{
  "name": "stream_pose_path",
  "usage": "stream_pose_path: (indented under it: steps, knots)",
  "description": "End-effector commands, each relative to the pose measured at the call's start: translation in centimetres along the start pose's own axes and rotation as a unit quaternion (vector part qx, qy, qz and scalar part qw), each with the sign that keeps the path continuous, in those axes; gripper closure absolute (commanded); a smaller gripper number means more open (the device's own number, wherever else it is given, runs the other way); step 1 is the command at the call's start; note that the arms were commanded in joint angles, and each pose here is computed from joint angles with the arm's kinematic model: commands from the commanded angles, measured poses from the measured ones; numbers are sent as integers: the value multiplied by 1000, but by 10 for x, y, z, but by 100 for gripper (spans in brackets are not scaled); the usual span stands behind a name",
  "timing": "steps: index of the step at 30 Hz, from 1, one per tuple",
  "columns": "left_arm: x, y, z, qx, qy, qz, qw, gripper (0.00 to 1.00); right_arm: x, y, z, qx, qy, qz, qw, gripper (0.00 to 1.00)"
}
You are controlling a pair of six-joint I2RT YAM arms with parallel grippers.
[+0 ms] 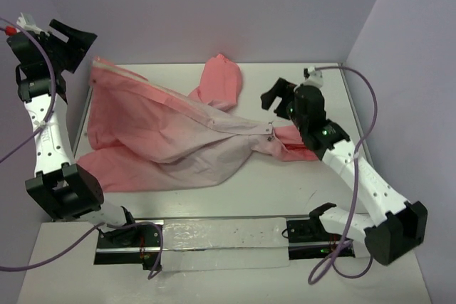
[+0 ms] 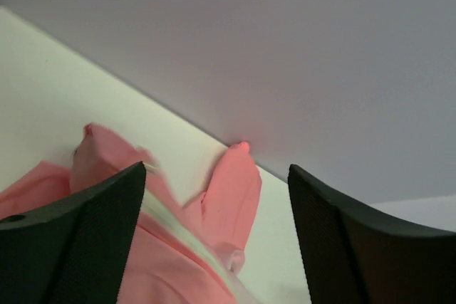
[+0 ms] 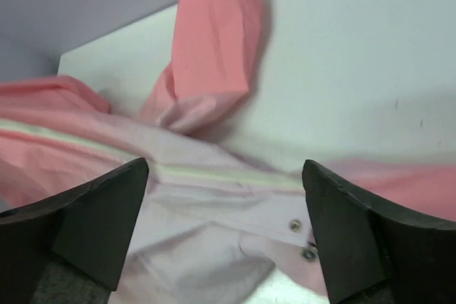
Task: Zip up the jacket
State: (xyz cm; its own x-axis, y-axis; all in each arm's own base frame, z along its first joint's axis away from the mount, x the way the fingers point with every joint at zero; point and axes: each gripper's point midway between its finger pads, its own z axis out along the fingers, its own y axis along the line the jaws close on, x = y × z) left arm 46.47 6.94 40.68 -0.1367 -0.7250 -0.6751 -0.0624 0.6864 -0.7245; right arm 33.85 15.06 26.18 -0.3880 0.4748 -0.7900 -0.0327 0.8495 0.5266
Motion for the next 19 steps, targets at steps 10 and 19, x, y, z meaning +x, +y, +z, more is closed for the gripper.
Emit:
stream_pose_path:
  steps: [10,19]
  knots:
    - [103,-1,-33,-112,26,140,984,5,-91,-44,22,179,-63,-24,982,0]
    - [202,-20,-40,-90,100,198,971,5,-75,-70,17,222,-58,-38,973,0]
